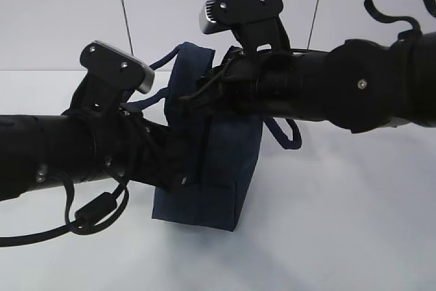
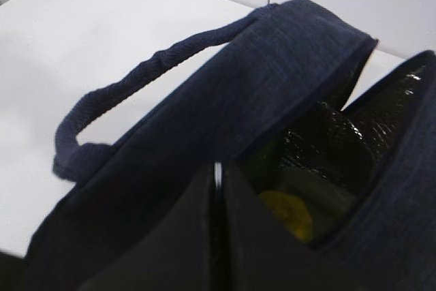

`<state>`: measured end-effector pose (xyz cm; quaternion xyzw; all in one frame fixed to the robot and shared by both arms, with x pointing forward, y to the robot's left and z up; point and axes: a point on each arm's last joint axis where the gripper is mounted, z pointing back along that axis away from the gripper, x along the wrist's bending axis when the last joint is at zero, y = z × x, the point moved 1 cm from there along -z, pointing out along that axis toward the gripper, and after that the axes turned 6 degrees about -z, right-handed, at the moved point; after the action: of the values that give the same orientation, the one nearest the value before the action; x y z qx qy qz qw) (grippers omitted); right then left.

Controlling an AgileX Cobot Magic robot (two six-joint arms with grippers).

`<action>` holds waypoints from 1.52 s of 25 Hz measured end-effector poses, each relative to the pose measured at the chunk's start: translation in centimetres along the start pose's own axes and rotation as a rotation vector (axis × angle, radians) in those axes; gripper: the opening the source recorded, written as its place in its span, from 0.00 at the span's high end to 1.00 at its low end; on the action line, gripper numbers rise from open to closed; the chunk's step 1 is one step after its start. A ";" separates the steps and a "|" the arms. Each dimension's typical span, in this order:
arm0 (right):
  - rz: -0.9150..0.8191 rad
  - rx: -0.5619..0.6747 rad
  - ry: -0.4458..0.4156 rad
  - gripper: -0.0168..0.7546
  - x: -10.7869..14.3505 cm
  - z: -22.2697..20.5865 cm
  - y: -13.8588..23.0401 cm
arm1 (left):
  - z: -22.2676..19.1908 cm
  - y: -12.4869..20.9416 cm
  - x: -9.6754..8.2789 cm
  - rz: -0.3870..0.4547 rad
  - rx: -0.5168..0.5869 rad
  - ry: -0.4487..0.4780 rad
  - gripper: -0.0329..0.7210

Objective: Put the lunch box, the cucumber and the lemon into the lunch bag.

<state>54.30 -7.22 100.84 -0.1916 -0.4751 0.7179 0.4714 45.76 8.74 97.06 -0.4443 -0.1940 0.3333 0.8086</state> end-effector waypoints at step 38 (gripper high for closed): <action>0.002 -0.003 -0.006 1.00 -0.5 1.6 -1.6 | 1.6 -1.4 0.1 -0.018 -0.058 -0.001 0.95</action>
<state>54.17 -8.32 102.92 -0.1905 -0.4773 0.7182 0.4691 45.35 9.26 99.11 -0.4658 -0.2080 0.3205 0.7982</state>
